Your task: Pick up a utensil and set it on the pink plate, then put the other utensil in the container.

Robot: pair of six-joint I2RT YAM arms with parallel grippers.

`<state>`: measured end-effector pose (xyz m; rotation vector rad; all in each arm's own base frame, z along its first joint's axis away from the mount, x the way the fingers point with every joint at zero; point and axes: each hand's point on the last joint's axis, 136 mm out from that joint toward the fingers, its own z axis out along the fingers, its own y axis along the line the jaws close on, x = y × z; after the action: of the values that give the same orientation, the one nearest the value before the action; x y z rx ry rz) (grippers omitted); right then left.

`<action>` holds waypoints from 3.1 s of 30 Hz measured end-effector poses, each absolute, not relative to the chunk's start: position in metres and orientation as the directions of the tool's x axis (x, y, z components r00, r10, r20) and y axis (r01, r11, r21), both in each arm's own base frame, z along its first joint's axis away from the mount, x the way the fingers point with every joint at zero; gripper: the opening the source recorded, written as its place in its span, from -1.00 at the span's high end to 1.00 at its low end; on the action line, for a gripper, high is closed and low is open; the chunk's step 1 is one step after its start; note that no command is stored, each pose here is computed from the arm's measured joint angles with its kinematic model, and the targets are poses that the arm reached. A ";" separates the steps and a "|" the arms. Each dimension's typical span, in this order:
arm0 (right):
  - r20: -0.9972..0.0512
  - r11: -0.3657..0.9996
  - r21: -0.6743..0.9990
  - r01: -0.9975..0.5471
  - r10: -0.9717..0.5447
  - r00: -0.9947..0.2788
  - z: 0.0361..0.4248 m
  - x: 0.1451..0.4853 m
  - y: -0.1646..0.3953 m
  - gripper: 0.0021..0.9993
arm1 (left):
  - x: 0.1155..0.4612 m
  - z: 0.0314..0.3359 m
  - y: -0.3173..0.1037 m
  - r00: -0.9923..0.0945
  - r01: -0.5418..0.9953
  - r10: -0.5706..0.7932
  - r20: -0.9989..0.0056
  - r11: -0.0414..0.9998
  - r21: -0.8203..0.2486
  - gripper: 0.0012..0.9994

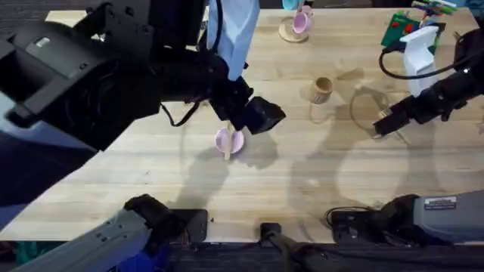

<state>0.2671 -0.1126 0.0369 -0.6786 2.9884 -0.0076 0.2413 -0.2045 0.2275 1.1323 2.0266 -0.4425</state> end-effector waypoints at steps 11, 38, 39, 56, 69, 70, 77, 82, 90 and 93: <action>-0.070 0.903 -0.009 -0.430 -0.430 -0.900 0.034 0.268 -0.112 -0.99 | 0.241 0.227 -0.205 -0.319 0.835 0.572 -0.756 0.547 0.062 -0.99; -0.089 0.913 -0.004 -0.407 -0.406 -0.910 0.035 0.276 -0.113 0.93 | 0.241 0.227 -0.205 -0.319 0.835 0.572 -0.756 0.547 0.061 -0.99; -0.090 0.913 -0.004 -0.407 -0.406 -0.910 0.035 0.276 -0.113 0.93 | 0.241 0.227 -0.205 -0.319 0.835 0.572 -0.756 0.547 0.061 -0.99; -0.041 0.913 0.050 -0.405 -0.403 -0.914 0.045 0.260 -0.105 0.95 | 0.241 0.227 -0.205 -0.319 0.835 0.572 -0.756 0.547 0.062 -0.99; -0.264 0.907 -0.130 -0.400 -0.420 -0.868 0.123 0.271 -0.101 0.95 | 0.241 0.227 -0.205 -0.319 0.835 0.572 -0.756 0.547 0.062 -0.99; -0.284 0.906 -0.136 -0.400 -0.423 -0.861 0.128 0.272 -0.099 0.95 | 0.241 0.227 -0.205 -0.319 0.835 0.572 -0.756 0.547 0.062 -0.99; -0.438 0.887 -0.154 -0.435 -0.456 -0.775 0.164 0.275 -0.077 0.95 | 0.241 0.227 -0.205 -0.319 0.835 0.572 -0.756 0.547 0.061 -0.99; -0.568 0.855 -0.136 -0.501 -0.482 -0.668 0.190 0.278 -0.050 0.95 | 0.241 0.227 -0.205 -0.319 0.835 0.572 -0.756 0.547 0.062 -0.99; -0.751 0.772 -0.058 -0.634 -0.452 -0.482 0.221 0.282 -0.003 0.95 | 0.241 0.227 -0.205 -0.319 0.835 0.572 -0.756 0.547 0.062 -0.99; -0.797 0.733 -0.047 -0.678 -0.437 -0.418 0.231 0.282 0.009 0.95 | 0.241 0.227 -0.205 -0.319 0.835 0.572 -0.756 0.547 0.062 -0.99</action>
<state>0.2817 0.0091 0.2309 -0.8416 2.0776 0.3574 0.2413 -0.2045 0.2275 1.1323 2.0266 -0.4424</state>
